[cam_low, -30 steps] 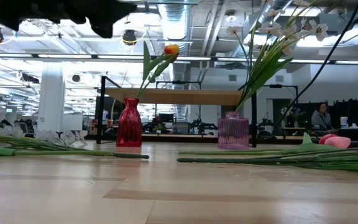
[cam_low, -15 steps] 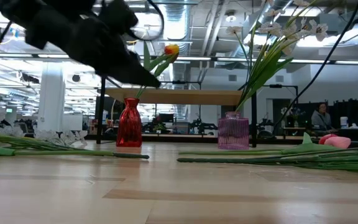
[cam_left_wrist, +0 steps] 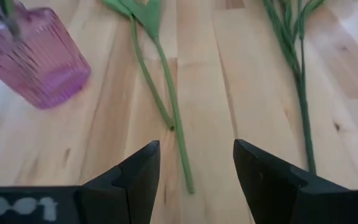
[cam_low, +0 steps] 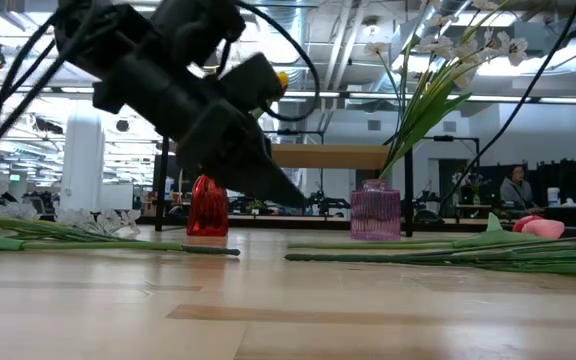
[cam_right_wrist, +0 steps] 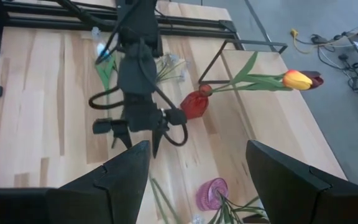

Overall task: Pick and place flowers into a vace then onto a shelf
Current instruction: Put the pink tulip into the pink vase

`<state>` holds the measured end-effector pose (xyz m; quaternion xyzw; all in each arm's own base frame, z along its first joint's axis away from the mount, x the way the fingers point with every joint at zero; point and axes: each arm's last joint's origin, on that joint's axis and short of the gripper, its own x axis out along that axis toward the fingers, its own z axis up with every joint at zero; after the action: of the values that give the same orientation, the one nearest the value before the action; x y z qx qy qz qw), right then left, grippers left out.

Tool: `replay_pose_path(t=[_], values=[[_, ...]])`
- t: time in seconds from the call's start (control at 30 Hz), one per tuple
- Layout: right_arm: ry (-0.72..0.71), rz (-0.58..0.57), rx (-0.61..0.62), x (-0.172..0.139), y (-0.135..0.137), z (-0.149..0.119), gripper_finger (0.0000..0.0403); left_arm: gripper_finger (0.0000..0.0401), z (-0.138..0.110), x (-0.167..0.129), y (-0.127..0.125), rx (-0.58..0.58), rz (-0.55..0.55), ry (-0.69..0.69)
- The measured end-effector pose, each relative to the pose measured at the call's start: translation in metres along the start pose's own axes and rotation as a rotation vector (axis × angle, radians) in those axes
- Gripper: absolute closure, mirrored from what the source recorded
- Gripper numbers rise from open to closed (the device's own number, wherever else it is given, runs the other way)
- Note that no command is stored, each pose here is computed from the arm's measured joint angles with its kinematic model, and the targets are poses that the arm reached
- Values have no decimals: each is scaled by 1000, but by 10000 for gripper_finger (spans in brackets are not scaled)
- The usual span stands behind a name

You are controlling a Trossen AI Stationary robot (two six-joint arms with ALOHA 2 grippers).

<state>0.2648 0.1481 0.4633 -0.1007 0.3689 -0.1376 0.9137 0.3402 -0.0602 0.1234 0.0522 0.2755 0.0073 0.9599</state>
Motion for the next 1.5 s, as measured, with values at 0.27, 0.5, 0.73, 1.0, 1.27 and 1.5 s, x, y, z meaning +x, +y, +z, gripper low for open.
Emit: replay_pose_path(t=[0.27, 0.5, 0.73, 1.0, 1.27, 1.5], values=[[-5, 13, -11, -3, 4, -1, 143, 207, -10, 22, 4, -21, 4, 50], [-5, 12, -10, -3, 4, -1, 143, 207, -16, 23, 13, -93, -14, 122], [-5, 11, -10, -3, 4, -1, 143, 237, -18, 23, 14, -123, -54, 160], [-6, 11, -10, -3, 4, -1, 143, 366, -19, 22, 13, -98, -91, 170], [-6, 10, -10, -3, 4, -1, 143, 399, -19, 20, 3, -62, -87, 174], [-6, 10, -10, -3, 4, -1, 143, 400, -26, 14, -17, -14, -35, 250]])
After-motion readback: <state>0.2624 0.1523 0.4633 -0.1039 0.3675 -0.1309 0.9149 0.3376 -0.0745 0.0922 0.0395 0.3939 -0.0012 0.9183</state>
